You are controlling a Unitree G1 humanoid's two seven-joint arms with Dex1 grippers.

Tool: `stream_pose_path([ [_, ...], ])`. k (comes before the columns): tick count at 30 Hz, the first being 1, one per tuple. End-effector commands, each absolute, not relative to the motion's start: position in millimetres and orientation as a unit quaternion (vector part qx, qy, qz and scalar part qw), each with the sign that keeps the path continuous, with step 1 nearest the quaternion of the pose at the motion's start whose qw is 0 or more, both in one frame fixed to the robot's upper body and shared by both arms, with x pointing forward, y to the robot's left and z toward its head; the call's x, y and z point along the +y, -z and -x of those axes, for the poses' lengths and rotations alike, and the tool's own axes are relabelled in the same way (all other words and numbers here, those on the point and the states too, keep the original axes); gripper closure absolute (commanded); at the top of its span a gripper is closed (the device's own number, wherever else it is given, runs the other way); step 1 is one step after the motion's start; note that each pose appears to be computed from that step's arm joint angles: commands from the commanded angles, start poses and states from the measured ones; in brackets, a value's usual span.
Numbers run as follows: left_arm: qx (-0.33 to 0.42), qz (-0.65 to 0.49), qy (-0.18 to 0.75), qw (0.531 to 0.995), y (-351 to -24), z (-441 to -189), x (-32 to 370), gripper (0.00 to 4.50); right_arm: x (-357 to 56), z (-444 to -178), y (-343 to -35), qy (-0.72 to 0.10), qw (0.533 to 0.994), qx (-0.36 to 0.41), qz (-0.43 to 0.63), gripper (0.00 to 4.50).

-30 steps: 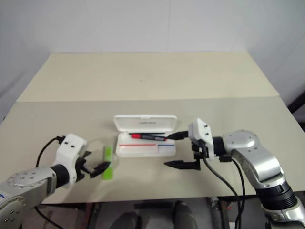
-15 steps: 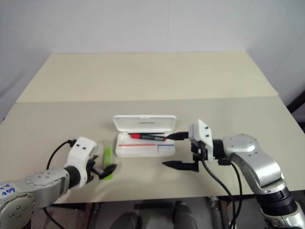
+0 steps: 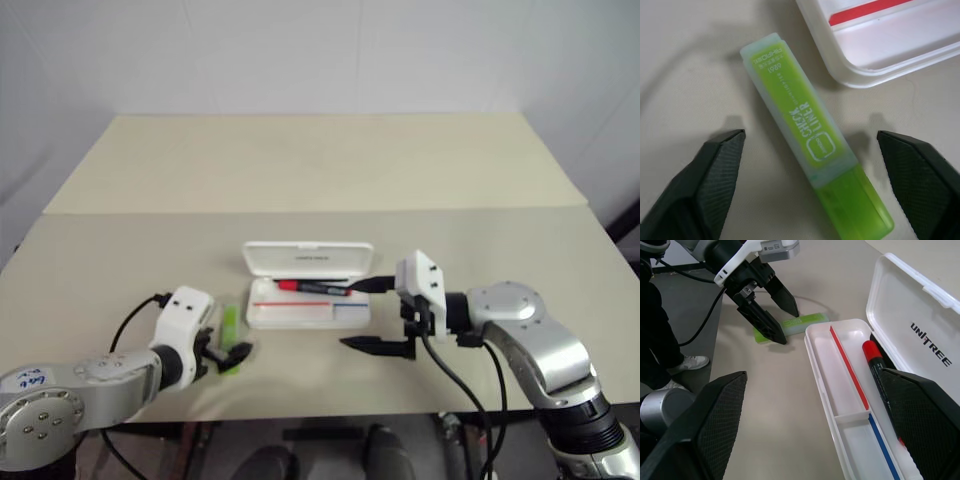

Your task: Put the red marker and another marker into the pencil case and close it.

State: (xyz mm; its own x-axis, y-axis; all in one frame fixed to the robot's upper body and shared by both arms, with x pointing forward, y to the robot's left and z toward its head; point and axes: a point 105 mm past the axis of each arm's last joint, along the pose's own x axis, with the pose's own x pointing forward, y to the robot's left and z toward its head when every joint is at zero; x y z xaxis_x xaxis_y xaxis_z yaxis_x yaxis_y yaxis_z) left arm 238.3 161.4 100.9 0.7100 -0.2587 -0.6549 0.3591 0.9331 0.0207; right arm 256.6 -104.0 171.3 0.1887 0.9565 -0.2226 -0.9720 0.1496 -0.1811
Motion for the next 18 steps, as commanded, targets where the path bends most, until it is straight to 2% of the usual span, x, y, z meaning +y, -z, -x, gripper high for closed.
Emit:
stream_pose_path([
  [1,0.362,-0.065,0.19,0.91,-95,-234,153,1.24,-106,-254,-184,-0.631,0.76,0.005,0.154,0.0],
  [8,0.373,-0.065,0.182,0.908,-95,-236,157,3.42,-108,-257,-185,-0.624,0.765,0.004,0.157,0.0],
  [18,0.373,-0.075,0.168,0.909,-107,-239,168,3.45,-110,-261,-186,-0.618,0.77,0.003,0.161,0.0],
])
